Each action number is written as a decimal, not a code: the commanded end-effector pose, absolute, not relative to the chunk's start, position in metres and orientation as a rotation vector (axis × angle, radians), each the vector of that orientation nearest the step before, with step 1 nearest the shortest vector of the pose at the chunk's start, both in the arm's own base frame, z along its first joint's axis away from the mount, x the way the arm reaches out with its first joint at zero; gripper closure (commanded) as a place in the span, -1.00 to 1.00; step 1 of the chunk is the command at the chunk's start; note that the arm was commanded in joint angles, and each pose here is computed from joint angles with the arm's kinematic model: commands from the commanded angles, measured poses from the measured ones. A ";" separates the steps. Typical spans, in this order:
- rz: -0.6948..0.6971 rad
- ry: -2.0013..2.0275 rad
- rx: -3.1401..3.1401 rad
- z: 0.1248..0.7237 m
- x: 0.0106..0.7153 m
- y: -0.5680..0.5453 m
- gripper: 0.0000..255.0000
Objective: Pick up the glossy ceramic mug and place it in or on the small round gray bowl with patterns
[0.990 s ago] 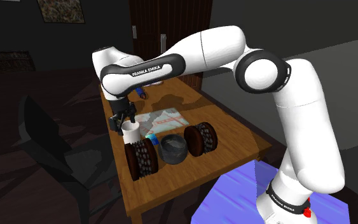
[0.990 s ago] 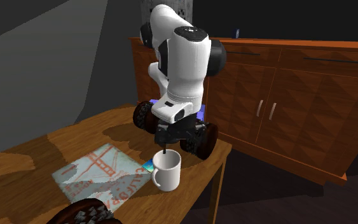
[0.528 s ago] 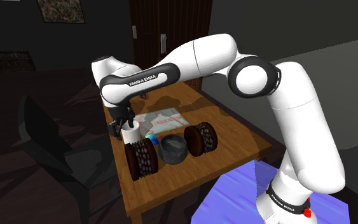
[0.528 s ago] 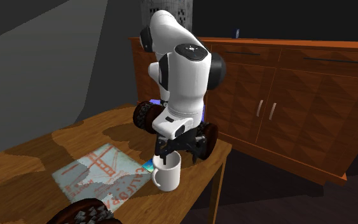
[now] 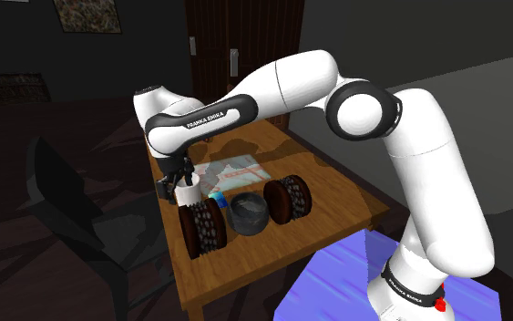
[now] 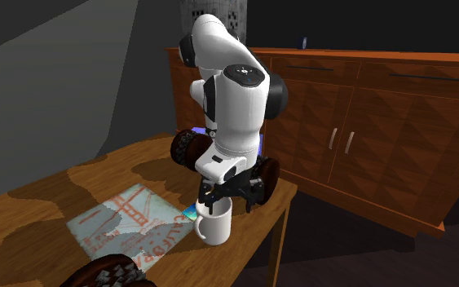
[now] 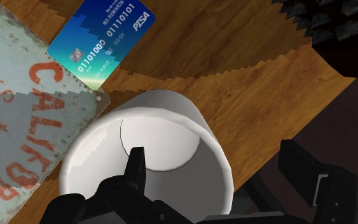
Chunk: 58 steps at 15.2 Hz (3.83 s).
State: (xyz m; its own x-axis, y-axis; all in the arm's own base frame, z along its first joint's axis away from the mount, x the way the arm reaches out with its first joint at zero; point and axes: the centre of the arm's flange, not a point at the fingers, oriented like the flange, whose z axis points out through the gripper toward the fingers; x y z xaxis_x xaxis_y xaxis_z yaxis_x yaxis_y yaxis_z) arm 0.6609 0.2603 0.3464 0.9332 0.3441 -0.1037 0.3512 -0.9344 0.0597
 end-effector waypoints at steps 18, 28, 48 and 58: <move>-0.140 0.543 3.013 0.383 0.661 0.260 1.00; -0.140 0.543 3.013 0.436 0.661 0.260 1.00; -0.140 0.543 3.013 0.523 0.610 0.245 1.00; -0.140 0.543 3.013 0.537 0.485 0.208 1.00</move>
State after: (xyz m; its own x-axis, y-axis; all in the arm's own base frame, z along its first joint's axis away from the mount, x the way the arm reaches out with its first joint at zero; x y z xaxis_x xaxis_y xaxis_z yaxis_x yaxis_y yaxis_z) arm 0.4972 0.2115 0.5345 0.9329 0.3447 -0.1039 0.3518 -0.9342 0.0597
